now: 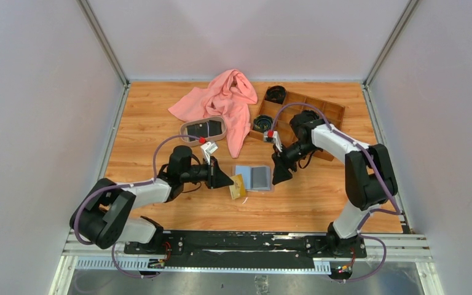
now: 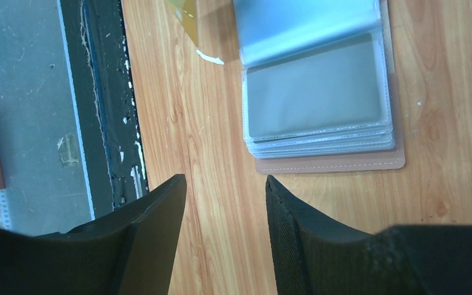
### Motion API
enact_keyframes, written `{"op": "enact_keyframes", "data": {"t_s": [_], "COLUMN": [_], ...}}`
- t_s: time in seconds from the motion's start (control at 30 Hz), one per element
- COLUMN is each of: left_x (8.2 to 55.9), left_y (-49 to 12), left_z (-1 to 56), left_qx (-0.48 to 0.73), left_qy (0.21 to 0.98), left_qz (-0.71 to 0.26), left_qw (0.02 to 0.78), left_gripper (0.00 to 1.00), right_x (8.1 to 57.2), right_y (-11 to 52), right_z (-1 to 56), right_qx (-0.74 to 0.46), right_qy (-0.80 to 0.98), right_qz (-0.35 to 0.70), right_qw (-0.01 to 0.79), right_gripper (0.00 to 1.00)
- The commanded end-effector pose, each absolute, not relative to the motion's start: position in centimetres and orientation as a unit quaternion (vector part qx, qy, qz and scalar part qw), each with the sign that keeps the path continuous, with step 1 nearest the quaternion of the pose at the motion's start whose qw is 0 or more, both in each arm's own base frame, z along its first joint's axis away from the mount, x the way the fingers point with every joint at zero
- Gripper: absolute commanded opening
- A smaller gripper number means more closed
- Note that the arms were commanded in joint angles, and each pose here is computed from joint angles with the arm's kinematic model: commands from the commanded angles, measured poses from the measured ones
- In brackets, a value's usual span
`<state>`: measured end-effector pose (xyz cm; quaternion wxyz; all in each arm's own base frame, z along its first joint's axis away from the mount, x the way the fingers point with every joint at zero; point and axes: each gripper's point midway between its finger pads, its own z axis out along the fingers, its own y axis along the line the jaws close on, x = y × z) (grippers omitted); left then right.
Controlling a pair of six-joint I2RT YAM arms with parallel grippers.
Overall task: Put the credit cards into the card holder
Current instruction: Insert the credit card into the card holder.
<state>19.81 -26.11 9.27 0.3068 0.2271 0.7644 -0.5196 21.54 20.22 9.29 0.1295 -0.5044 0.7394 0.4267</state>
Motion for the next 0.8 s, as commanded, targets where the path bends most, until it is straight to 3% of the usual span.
{"op": "enact_keyframes", "data": {"t_s": [0.0, 0.77], "left_x": [20.7, 22.9], "left_y": [-26.3, -27.5], "left_z": [9.4, 8.6], "left_qx": [0.228, 0.216], "left_qy": [0.765, 0.776], "left_qz": [-0.517, -0.516], "left_qw": [0.311, 0.29], "left_gripper": [0.0, 0.0], "right_x": [21.7, 23.4], "right_y": [20.0, 20.9], "right_z": [8.2, 4.8], "right_qx": [-0.485, -0.385], "right_qy": [0.76, 0.836], "right_qz": [0.42, 0.386], "right_qw": [0.102, 0.068], "right_gripper": [0.55, 0.56]}}
